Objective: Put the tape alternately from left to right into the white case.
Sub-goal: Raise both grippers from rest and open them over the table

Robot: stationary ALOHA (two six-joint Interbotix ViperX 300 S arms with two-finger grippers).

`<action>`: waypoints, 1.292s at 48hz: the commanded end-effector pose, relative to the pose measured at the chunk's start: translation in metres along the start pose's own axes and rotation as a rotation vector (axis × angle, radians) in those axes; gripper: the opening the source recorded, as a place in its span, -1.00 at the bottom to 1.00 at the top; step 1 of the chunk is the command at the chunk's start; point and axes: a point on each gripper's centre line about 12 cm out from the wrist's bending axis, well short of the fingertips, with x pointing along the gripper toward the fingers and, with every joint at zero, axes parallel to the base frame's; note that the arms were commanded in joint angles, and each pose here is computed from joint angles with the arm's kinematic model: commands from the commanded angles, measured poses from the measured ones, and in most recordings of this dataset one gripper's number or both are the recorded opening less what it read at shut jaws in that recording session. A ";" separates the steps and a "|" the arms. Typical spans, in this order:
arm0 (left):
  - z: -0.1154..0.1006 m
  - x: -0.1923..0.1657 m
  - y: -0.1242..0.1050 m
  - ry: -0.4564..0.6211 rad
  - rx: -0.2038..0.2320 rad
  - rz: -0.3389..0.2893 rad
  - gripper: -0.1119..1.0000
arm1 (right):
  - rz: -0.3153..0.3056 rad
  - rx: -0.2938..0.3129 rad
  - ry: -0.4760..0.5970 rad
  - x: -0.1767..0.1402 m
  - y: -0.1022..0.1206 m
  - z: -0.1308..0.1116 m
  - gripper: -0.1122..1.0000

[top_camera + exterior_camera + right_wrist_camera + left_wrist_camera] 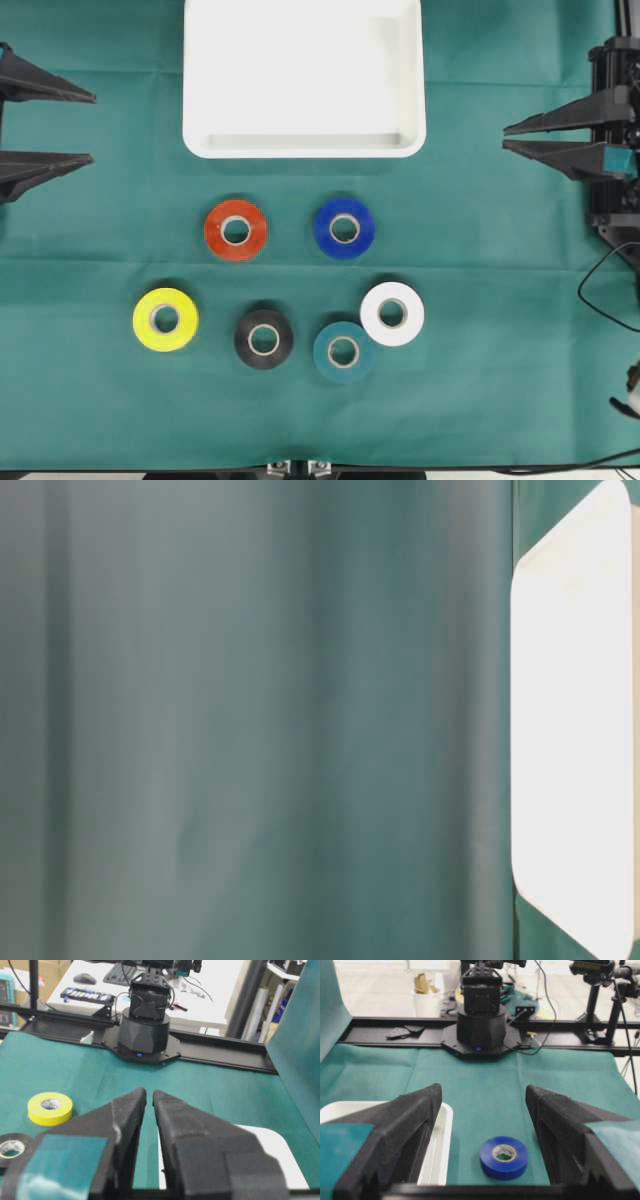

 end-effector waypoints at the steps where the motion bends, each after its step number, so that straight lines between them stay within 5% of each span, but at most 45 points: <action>1: 0.006 0.003 -0.003 -0.015 -0.045 -0.014 -0.36 | 0.009 0.013 -0.014 0.001 0.002 0.003 -0.36; 10: 0.007 0.003 -0.012 -0.015 -0.059 -0.055 -0.85 | 0.009 0.011 -0.015 -0.001 0.002 0.002 -0.82; 17: 0.006 0.002 -0.013 -0.015 -0.061 -0.063 -0.99 | 0.006 0.011 -0.029 -0.004 0.001 0.005 -0.84; 35: -0.005 0.001 -0.013 0.025 -0.058 -0.062 -0.96 | -0.008 0.012 -0.005 0.000 -0.002 0.000 -0.84; 44: -0.012 0.000 -0.013 0.073 -0.057 -0.062 -0.53 | -0.020 0.012 0.009 0.002 -0.004 -0.004 -0.83; 50: -0.012 0.000 -0.013 0.073 -0.055 -0.060 -0.04 | -0.039 0.013 0.018 0.001 -0.008 -0.006 -0.48; 60: -0.015 0.000 -0.013 0.089 -0.055 -0.062 -0.07 | -0.051 0.011 0.041 0.004 -0.010 -0.011 0.60; 62: -0.015 0.000 -0.013 0.094 -0.055 -0.062 -0.06 | -0.049 0.012 0.049 0.005 -0.010 -0.013 0.68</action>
